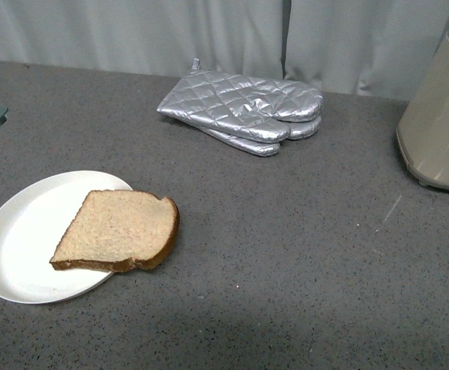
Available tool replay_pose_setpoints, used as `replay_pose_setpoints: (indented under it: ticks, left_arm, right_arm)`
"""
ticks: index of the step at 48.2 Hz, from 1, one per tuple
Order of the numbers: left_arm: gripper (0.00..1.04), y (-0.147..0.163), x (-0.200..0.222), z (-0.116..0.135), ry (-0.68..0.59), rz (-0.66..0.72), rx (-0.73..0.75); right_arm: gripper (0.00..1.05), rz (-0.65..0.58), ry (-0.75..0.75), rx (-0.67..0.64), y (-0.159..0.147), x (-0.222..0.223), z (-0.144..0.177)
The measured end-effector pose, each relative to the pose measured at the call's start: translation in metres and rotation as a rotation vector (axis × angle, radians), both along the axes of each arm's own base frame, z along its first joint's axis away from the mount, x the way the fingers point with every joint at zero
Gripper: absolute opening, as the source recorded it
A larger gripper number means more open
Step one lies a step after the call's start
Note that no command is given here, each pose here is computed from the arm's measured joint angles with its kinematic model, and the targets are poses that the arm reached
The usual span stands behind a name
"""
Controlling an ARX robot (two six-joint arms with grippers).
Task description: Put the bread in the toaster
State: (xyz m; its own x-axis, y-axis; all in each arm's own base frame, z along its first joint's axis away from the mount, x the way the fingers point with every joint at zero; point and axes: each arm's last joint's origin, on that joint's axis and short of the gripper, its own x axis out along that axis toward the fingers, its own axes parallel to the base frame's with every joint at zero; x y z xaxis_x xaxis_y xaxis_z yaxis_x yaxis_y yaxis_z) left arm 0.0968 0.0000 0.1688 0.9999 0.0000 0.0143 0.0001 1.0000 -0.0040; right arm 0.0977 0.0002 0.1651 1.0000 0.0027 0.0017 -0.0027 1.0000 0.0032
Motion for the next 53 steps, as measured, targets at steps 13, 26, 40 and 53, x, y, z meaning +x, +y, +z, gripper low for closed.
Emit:
replay_pose_setpoints:
  ticks: [13,26,40,53]
  left_arm:
    - [0.98,0.002,0.001,-0.002,0.133,-0.150,-0.172]
    - [0.98,0.035,0.039,0.012,0.373,-0.265,-1.076]
    - [0.98,0.037,0.104,-0.010,0.502,-0.230,-1.066]
    - [0.98,0.035,0.142,-0.035,0.632,-0.249,-0.982]
  right_arm:
    - [0.95,-0.002,0.000,0.000,0.000,0.000,0.000]
    - [0.95,-0.001,-0.001,0.000,0.000,0.000,0.000]
    - [0.95,0.000,-0.001,0.000,0.000,0.000,0.000]
    - [0.95,0.000,-0.001,0.000,0.000,0.000,0.000]
